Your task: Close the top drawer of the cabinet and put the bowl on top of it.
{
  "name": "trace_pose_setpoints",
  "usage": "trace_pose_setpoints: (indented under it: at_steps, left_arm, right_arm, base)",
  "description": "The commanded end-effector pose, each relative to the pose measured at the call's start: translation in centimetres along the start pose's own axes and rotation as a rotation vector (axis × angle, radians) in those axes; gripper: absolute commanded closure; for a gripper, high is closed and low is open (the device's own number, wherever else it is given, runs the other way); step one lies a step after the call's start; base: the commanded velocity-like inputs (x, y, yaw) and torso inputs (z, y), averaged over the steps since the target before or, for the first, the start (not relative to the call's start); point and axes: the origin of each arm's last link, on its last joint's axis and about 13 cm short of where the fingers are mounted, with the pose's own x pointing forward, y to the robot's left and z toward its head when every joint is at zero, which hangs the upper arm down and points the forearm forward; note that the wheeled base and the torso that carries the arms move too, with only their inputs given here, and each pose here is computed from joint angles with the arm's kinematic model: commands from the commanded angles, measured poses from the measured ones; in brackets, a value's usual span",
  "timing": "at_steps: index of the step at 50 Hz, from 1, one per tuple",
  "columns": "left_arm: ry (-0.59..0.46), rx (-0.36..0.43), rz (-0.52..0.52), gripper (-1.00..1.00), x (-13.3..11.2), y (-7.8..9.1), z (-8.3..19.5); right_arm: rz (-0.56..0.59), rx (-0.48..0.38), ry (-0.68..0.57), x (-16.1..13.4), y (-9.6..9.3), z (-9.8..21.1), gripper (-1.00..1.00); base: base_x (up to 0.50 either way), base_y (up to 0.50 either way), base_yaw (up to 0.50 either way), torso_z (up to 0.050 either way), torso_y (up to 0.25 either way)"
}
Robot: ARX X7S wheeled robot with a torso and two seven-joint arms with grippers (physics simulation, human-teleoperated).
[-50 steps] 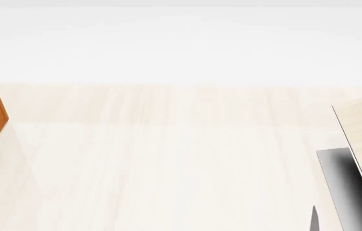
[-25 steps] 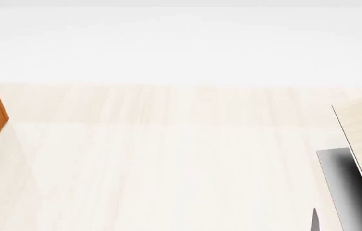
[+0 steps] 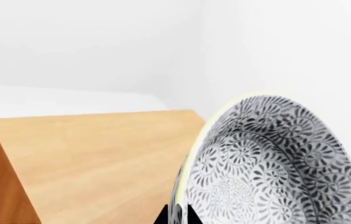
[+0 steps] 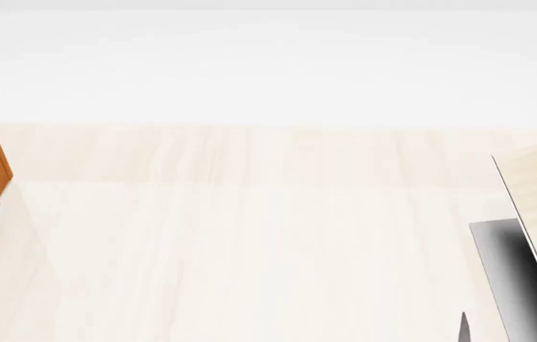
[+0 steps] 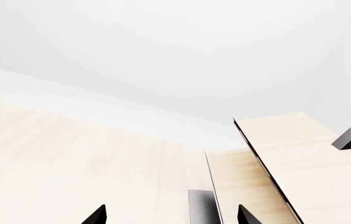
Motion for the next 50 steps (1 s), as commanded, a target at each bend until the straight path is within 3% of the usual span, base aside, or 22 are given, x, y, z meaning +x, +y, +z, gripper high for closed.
trace_pose_setpoints:
  at_steps: [1,9,29,30,32,35,50]
  left_arm:
    - [-0.012,-0.034,-0.018,1.00,0.2,0.3,-0.3]
    - [-0.010,-0.034,-0.023,1.00,-0.1,0.2,-0.2]
    - [-0.001,-0.004,-0.037,1.00,-0.1,-0.3,-0.1]
    - [-0.001,-0.001,-0.040,-1.00,-0.1,-0.4,-0.1]
    - [0.001,0.000,-0.040,-1.00,-0.2,-0.5,-0.1]
    - [0.003,-0.005,-0.050,-1.00,-0.2,-0.7,-0.1]
    - [0.006,0.000,-0.065,-1.00,-0.4,-1.0,0.1]
  right_arm:
    - [0.036,0.022,-0.025,-0.2,0.1,0.2,-1.00]
    - [0.033,0.023,-0.025,-0.3,-0.3,1.1,-1.00]
    - [0.036,0.029,-0.020,0.0,0.0,-0.3,-1.00]
    - [0.037,0.029,-0.021,0.0,0.0,-0.2,-1.00]
    - [0.036,0.029,-0.020,0.0,-0.4,0.9,-1.00]
    - [0.034,0.031,-0.019,0.0,-0.1,-0.4,-1.00]
    - [0.033,0.033,-0.019,-0.1,-0.1,-0.4,-1.00]
  base:
    - [0.00,0.00,0.00,0.000,0.000]
    - [0.00,0.00,0.00,0.000,0.000]
    - [0.00,0.00,0.00,0.000,0.000]
    - [0.00,0.00,0.00,0.000,0.000]
    - [0.00,0.00,0.00,0.000,0.000]
    - [0.00,0.00,0.00,0.000,0.000]
    - [0.00,0.00,0.00,0.000,0.000]
